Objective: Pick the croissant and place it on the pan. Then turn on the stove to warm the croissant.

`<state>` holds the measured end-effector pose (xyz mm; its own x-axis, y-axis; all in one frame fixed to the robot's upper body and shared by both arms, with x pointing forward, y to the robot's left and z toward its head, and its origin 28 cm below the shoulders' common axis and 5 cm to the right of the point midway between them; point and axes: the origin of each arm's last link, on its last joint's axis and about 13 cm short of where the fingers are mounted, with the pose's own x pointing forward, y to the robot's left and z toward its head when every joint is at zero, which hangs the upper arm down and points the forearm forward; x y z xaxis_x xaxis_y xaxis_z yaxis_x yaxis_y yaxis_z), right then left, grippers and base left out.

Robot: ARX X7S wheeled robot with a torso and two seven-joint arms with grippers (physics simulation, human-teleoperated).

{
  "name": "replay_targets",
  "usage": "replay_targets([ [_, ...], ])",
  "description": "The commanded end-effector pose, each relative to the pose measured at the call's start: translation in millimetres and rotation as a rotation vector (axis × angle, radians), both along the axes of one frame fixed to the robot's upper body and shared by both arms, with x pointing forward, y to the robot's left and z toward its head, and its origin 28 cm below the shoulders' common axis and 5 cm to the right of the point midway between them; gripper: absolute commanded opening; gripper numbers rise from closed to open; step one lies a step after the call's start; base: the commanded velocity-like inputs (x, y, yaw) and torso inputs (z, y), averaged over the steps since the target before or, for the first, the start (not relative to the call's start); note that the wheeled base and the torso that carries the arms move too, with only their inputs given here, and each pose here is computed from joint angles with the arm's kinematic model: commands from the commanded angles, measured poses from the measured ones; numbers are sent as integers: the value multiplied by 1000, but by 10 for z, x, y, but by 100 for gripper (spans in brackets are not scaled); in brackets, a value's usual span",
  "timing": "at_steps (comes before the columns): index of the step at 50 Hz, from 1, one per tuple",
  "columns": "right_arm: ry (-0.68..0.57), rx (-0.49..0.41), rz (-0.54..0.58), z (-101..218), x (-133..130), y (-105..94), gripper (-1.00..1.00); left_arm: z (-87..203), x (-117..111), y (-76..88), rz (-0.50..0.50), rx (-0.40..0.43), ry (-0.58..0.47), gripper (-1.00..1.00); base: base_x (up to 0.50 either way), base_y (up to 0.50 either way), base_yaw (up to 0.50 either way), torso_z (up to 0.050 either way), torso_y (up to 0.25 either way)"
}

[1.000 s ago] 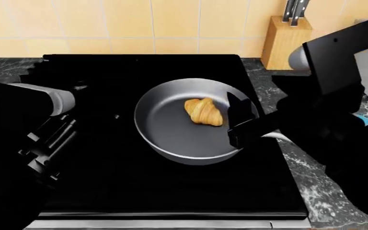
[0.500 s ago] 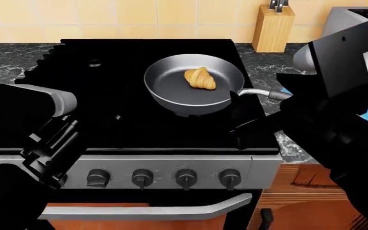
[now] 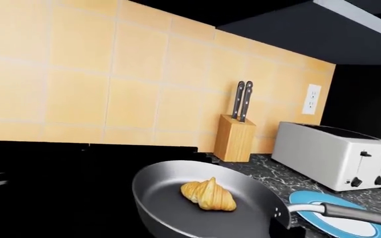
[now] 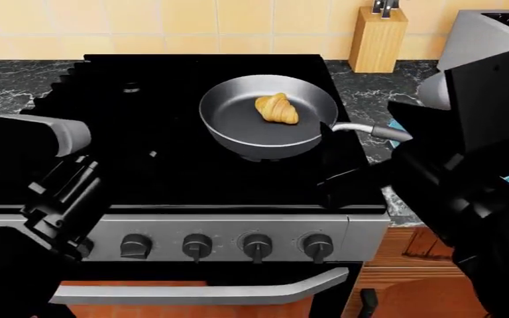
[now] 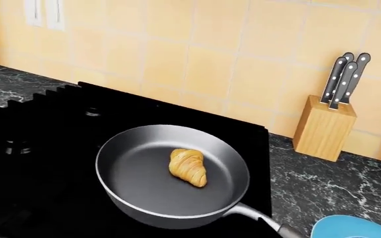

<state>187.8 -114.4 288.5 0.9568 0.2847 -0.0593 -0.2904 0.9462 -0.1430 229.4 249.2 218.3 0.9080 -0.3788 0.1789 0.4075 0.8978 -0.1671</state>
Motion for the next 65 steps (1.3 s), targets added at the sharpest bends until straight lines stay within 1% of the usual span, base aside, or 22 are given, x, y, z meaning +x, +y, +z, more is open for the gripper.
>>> replay_targets([
  [1, -38, 36, -16, -54, -105, 59, 100, 11, -20, 13, 12, -14, -19, 100, 0, 0, 0, 0, 0],
  [8, -46, 54, -14, -111, -154, 109, 100, -4, -43, 20, 16, -7, -30, 100, 0, 0, 0, 0, 0],
  [9, -48, 58, -14, -123, -170, 115, 100, 5, -62, 26, -16, -37, -12, 100, 0, 0, 0, 0, 0],
  [11, -49, 60, -14, -124, -176, 118, 100, 1, -68, 28, 7, -14, -38, 100, 0, 0, 0, 0, 0],
  [17, -54, 78, -4, -165, -187, 133, 100, -11, -101, 38, -1, -16, -37, 100, 0, 0, 0, -15, 0],
  [19, -59, 85, -3, -170, -204, 142, 100, -19, -97, 43, 18, -6, -39, 100, 0, 0, 0, -44, 0],
  [30, -70, 95, -13, -189, -315, 196, 100, 15, -195, 91, 21, -9, -69, 100, 0, 0, 0, -50, 0],
  [43, -81, 116, -43, -221, -437, 224, 100, 29, -246, 123, 18, -21, -73, 100, 0, 0, 0, -50, 0],
  [53, -77, 138, -55, -271, -481, 229, 100, 8, -266, 139, 11, -13, -59, 100, 0, 0, 0, -50, 0],
  [54, -77, 138, -58, -273, -493, 226, 100, 4, -258, 142, 5, -20, -25, 100, 0, 0, 0, -50, 0],
  [56, -75, 143, -58, -285, -508, 230, 100, -16, -247, 147, 18, -3, -30, 100, 0, 0, 0, -50, 0],
  [58, -70, 151, -47, -298, -519, 227, 100, -11, -262, 152, 3, -1, -35, 100, 0, 0, 0, -50, 0],
  [59, -64, 156, -46, -316, -521, 220, 100, -29, -256, 151, 12, 6, -32, 100, 0, 0, 0, -50, 0],
  [65, -56, 170, -35, -359, -538, 210, 100, -40, -278, 174, 15, 8, -23, 100, 0, 0, 0, -50, 0],
])
